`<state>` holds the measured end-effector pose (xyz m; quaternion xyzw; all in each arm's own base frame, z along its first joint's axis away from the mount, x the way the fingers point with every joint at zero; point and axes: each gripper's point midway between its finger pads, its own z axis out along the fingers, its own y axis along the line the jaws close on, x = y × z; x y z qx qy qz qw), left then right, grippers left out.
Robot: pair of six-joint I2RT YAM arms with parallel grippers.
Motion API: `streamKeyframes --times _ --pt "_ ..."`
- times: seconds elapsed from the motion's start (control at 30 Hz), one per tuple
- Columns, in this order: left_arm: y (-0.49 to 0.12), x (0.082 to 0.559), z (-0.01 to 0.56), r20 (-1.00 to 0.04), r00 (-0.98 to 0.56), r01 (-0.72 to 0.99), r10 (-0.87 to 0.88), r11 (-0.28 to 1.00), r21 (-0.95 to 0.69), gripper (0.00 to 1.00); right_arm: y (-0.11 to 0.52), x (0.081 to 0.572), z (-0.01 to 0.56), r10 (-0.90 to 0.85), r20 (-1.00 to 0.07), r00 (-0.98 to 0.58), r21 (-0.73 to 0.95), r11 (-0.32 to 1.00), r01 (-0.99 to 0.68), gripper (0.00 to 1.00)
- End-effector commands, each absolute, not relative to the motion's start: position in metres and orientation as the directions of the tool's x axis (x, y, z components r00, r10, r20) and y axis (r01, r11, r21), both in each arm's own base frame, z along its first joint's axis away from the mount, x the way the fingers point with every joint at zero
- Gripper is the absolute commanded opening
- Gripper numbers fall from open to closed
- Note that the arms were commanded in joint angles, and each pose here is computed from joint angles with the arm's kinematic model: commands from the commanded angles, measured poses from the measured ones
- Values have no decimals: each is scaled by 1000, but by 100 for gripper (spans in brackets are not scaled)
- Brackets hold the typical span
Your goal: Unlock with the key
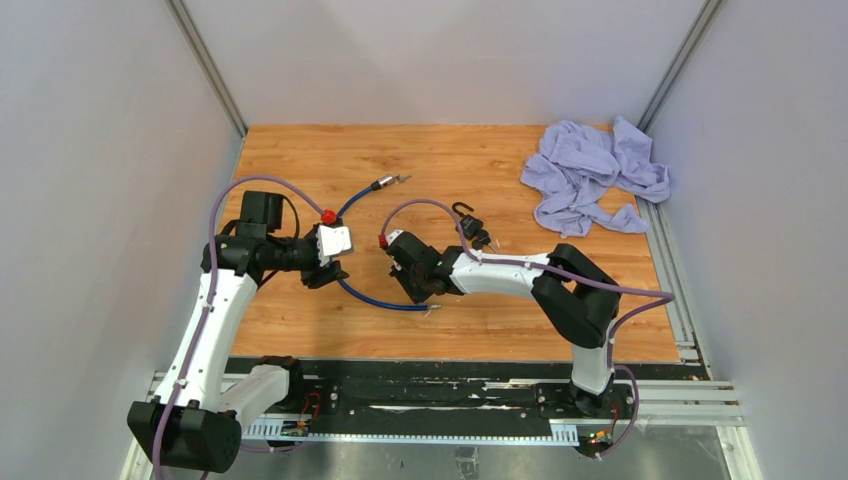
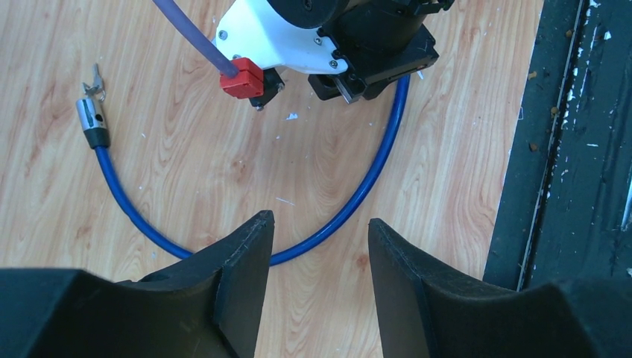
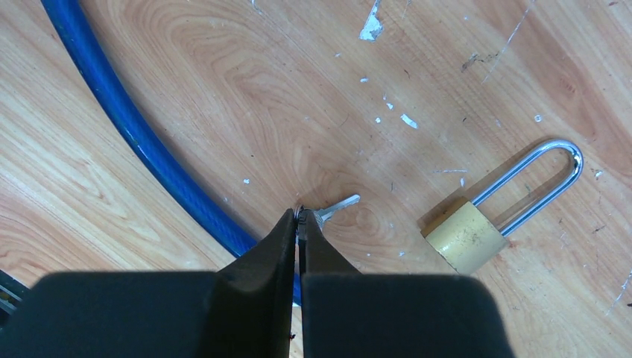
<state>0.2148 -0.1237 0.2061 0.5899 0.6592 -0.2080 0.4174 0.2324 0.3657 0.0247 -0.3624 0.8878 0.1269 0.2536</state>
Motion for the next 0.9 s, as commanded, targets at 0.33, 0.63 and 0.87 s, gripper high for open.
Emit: streamKeyframes --times 0.33,0.63,0.87 --pt "-129 212 223 -811 97 946 577 201 256 54 377 236 80 -459 -613 -643 266 646 -715 1" --pt "-149 190 216 -843 223 954 489 70 293 60 391 195 173 -375 -690 -619 502 368 -783 1" --pt "-175 166 218 -892 174 983 418 -14 185 60 400 166 248 -275 -741 -613 593 160 -789 1"
